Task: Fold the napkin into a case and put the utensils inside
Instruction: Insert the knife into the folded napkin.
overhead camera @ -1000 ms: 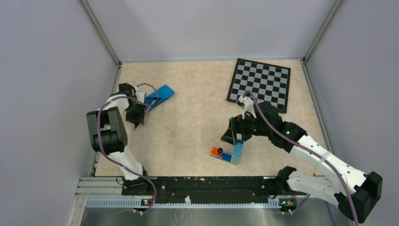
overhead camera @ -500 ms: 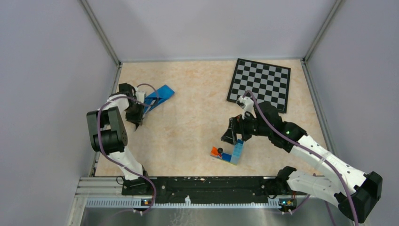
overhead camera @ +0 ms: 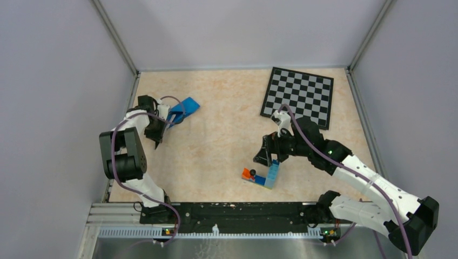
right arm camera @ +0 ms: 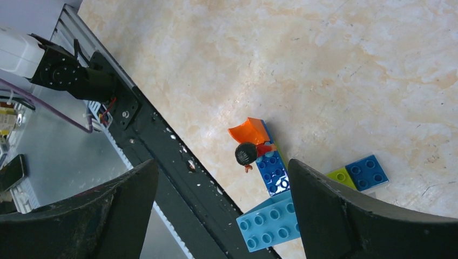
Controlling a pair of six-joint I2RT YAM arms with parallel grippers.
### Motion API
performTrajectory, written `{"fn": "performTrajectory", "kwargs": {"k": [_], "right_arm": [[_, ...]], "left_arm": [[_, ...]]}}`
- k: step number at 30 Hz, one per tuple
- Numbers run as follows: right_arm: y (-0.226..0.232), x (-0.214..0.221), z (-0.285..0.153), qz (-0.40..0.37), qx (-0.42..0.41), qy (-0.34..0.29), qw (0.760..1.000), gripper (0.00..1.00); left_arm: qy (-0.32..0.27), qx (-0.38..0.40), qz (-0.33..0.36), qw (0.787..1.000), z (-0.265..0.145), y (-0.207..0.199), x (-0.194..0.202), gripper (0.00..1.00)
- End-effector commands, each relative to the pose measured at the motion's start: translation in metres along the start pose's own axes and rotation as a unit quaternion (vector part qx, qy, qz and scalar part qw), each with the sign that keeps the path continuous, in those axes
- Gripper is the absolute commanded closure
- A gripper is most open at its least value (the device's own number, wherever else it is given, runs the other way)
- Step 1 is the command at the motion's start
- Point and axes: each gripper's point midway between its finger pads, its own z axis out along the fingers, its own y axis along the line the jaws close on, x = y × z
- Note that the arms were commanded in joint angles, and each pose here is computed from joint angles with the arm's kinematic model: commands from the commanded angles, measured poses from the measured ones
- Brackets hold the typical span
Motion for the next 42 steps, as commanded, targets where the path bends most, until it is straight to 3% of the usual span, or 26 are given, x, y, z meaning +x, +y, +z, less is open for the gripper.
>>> {"fn": "performTrajectory", "kwargs": {"k": [1, 11, 26, 34, 42], "right_arm": [[0.014, -0.014, -0.007, -0.023, -0.017, -0.025, 0.999, 0.12], [0.016, -0.015, -0.009, -0.022, -0.023, -0.031, 0.999, 0.12], [0.018, -0.013, -0.009, -0.035, -0.019, -0.029, 0.999, 0.11], [0.016, -0.014, -0.008, -0.036, -0.013, -0.027, 0.999, 0.11], [0.016, -0.015, -0.005, -0.036, -0.013, -0.027, 0.999, 0.11]], "left_arm": [[-0.031, -0.018, 0.034, 0.999, -0.019, 0.000, -0.017, 0.83], [-0.028, -0.022, 0.067, 0.997, -0.018, -0.002, -0.025, 1.00], [-0.025, -0.053, 0.135, 0.989, -0.017, 0.023, -0.073, 1.00], [-0.047, -0.014, 0.150, 0.987, 0.003, 0.011, -0.093, 1.00], [-0.079, -0.025, 0.186, 0.979, -0.002, 0.006, -0.096, 1.00]]}}
